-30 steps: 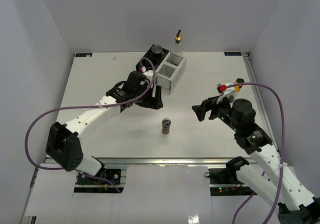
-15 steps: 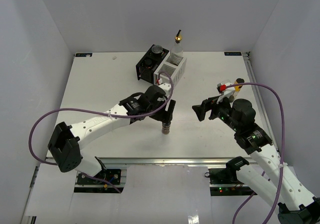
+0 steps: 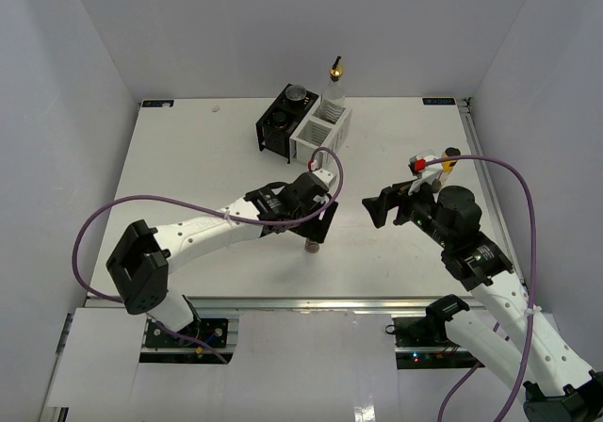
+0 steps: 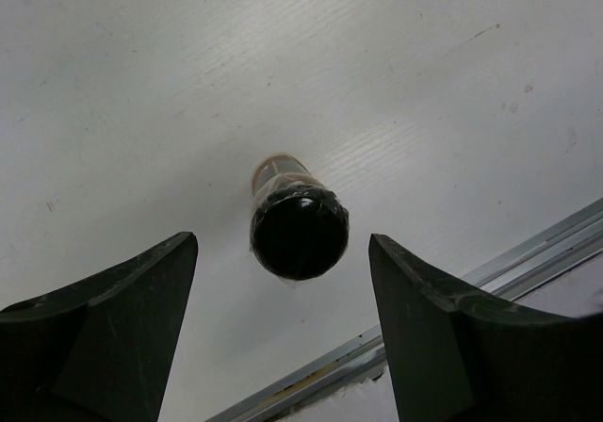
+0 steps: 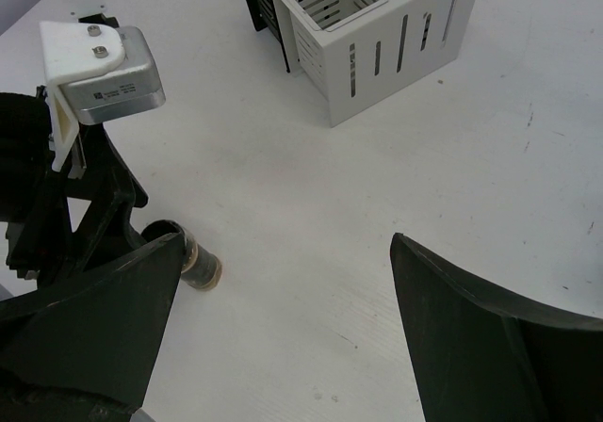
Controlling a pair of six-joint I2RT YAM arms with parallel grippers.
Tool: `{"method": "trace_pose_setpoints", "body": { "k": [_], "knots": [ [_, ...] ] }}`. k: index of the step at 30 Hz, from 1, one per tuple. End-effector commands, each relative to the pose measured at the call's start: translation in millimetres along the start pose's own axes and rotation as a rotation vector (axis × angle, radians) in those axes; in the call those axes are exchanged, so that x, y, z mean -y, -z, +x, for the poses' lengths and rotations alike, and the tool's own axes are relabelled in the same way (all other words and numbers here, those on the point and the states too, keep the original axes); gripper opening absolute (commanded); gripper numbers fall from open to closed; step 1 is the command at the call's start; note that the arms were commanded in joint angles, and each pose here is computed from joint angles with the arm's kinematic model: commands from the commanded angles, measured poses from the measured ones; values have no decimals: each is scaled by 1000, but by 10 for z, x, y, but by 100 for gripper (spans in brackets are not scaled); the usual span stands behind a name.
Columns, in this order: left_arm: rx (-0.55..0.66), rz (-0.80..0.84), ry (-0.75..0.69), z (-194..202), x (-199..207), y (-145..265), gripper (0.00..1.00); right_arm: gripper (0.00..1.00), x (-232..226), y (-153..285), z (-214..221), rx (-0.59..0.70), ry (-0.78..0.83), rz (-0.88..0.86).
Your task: Organize the condiment bottles
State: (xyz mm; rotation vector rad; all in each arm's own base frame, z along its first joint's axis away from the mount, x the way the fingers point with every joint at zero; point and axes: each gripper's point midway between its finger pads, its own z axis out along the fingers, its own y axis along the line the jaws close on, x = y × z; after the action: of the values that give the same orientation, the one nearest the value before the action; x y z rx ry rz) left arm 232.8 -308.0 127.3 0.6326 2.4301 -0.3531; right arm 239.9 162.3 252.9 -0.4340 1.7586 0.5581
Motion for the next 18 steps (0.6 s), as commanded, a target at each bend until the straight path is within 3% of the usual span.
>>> {"method": "trace_pose_setpoints", "body": {
  "k": [1,12,18],
  "knots": [
    [26,10,11,-111,106,-18,83,96,-21,67,-249,62,24,1],
    [-1,-18,1,-28,100,-170,78,96,-14,81,-213,63,25,4],
    [-12,-19,0,-3,113,-255,67,96,1,87,-186,60,25,12]
  ]
}}
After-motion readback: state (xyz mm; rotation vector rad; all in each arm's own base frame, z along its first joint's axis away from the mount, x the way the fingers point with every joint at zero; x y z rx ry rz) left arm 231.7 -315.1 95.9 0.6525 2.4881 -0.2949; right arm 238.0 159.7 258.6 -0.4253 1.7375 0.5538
